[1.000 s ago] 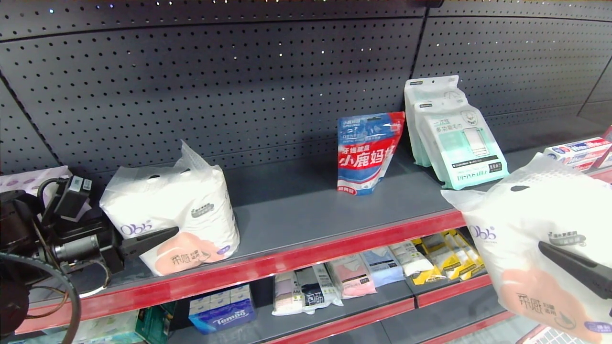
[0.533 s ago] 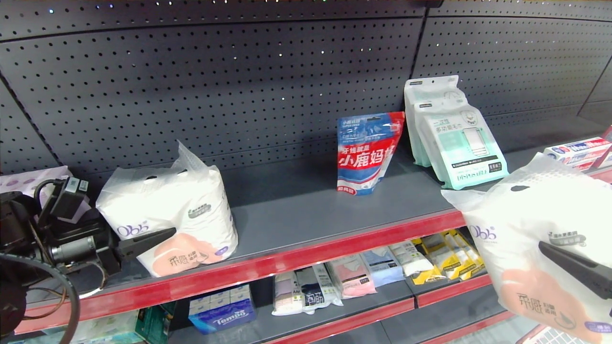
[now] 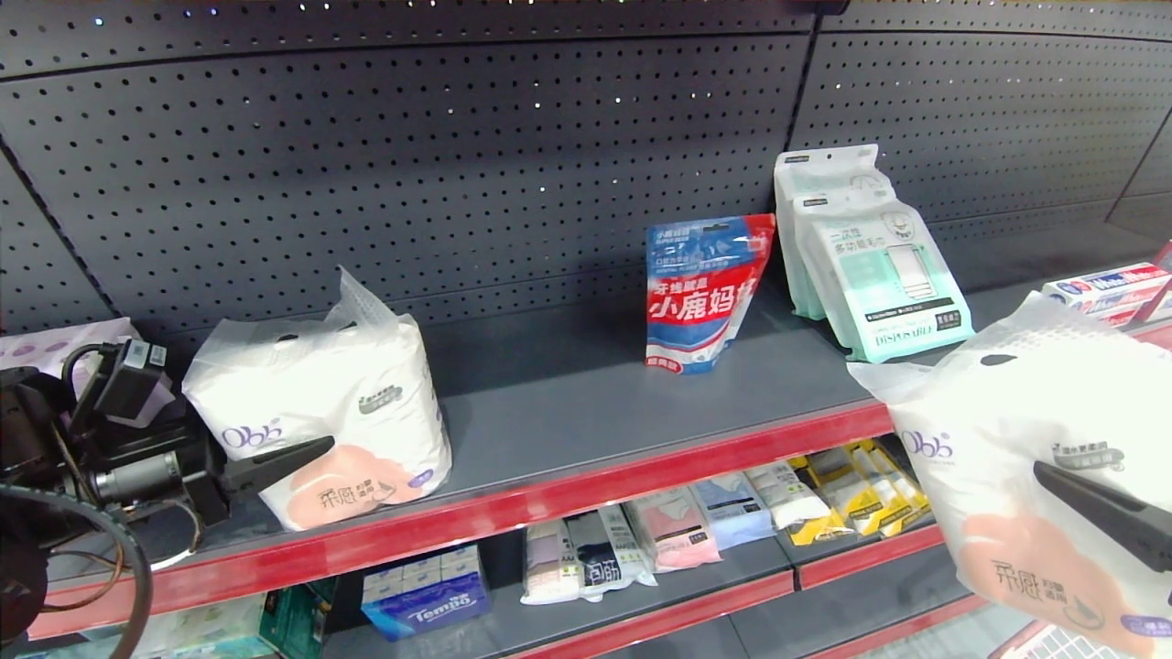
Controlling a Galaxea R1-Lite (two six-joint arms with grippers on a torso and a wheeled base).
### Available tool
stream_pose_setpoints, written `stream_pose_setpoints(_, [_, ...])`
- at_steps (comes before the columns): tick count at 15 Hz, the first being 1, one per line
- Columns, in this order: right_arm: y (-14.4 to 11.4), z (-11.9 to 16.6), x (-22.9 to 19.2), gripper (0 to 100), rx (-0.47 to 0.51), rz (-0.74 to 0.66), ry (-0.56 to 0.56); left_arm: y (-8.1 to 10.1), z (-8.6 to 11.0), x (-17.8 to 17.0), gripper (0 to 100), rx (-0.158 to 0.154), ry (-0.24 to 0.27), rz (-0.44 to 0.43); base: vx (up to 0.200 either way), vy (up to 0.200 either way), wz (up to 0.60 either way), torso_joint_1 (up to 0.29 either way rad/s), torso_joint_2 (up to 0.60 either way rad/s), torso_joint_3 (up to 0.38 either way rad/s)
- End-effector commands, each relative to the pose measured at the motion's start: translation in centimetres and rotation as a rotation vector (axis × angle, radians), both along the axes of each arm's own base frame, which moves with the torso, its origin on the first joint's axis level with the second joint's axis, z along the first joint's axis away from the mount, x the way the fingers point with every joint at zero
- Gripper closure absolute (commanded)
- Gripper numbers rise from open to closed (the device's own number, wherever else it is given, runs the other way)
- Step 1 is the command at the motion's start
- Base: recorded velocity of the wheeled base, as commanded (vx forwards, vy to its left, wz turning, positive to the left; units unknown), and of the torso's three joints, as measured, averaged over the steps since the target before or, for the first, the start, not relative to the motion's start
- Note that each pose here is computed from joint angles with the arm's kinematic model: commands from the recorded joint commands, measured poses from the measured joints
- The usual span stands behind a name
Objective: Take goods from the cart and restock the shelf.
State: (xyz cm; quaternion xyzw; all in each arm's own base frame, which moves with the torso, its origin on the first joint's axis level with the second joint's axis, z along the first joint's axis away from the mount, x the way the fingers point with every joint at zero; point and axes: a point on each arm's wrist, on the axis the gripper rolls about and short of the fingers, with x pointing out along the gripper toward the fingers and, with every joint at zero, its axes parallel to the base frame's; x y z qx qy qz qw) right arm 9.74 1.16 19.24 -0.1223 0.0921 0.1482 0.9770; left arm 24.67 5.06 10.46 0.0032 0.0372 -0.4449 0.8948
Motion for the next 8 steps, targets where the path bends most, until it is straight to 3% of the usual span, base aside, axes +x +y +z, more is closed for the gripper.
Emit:
stream_pose_setpoints(1, [0.0, 0.04, -0.04, 100, -0.001, 0.0, -0.003, 0.0, 0.02, 0.04, 0, 0.0, -0.002, -0.003, 0.0, 0.0, 0.0, 0.0, 0.0, 0.0])
stream_pose_setpoints(5, [0.0, -0.01, -0.05, 100, -0.001, 0.0, -0.002, 0.02, 0.04, -0.17, 0, -0.006, 0.008, 0.005, 0.0, 0.0, 0.0, 0.0, 0.0, 0.0])
stream_pose_setpoints(8, [0.0, 0.05, -0.07, 100, 0.0, 0.0, -0.005, 0.02, 0.93, -0.58, 0, 0.0, -0.026, 0.012, 0.0, 0.0, 0.0, 0.0, 0.0, 0.0])
